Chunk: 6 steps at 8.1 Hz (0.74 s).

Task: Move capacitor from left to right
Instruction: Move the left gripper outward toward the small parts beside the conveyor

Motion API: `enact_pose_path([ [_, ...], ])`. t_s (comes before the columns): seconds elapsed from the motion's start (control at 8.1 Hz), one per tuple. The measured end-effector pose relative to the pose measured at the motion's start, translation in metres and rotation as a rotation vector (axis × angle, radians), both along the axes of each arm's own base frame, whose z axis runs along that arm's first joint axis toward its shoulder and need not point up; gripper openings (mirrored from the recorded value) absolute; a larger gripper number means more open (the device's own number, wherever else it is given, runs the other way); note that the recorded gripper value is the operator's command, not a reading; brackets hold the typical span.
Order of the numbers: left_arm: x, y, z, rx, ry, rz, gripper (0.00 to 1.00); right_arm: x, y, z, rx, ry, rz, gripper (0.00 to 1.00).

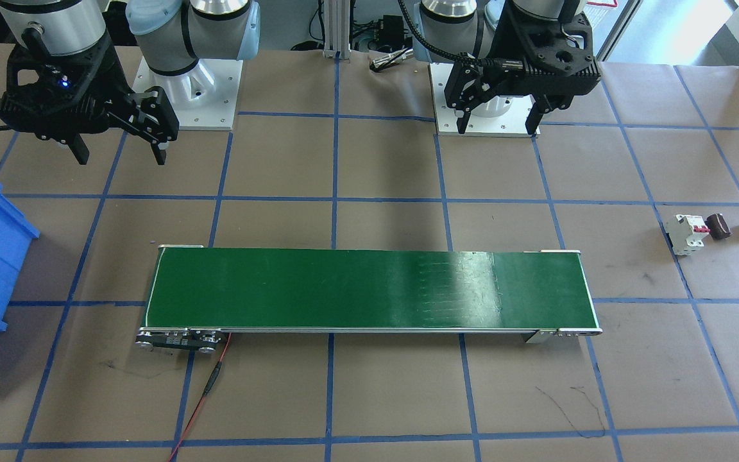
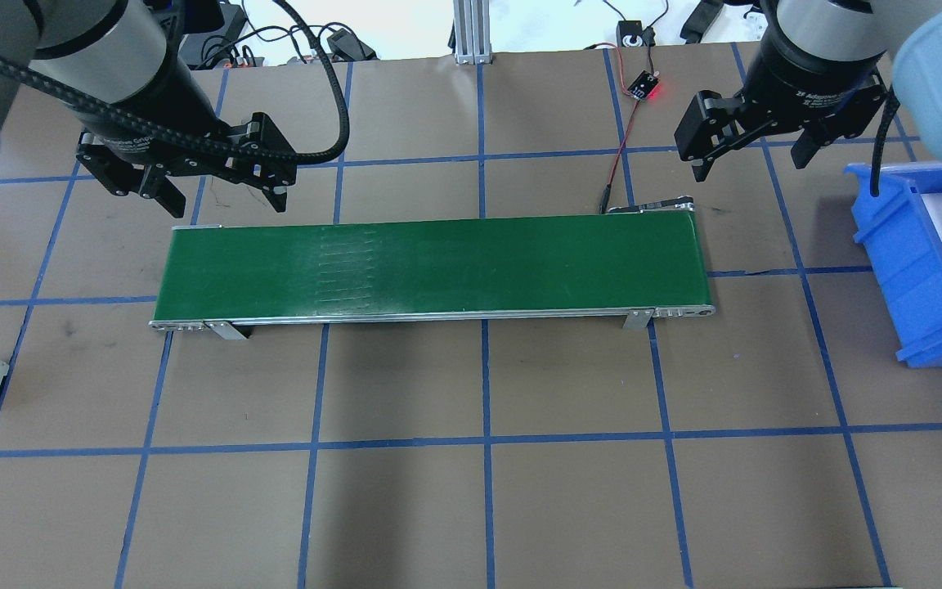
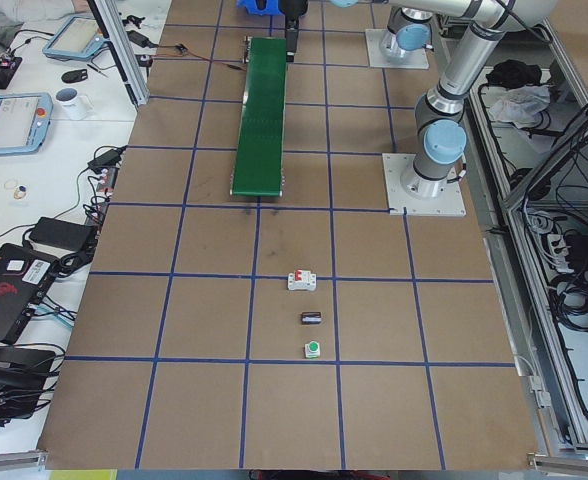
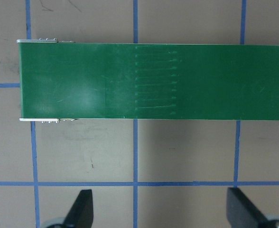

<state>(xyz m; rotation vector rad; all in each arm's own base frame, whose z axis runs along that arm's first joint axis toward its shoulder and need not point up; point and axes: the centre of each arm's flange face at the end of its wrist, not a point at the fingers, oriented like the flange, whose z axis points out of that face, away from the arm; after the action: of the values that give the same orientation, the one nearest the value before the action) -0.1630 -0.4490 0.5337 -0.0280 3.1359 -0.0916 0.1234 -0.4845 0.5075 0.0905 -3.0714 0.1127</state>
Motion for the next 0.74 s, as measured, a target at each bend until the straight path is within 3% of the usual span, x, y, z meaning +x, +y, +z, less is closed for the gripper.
enact_pose_path([
  [0.74,0.0021,-0.0003,-0.0039,0.008,-0.002,0.004,1.0,-0.0004,0.0003,0.0005,-0.001,0.001,-0.001,1.0],
])
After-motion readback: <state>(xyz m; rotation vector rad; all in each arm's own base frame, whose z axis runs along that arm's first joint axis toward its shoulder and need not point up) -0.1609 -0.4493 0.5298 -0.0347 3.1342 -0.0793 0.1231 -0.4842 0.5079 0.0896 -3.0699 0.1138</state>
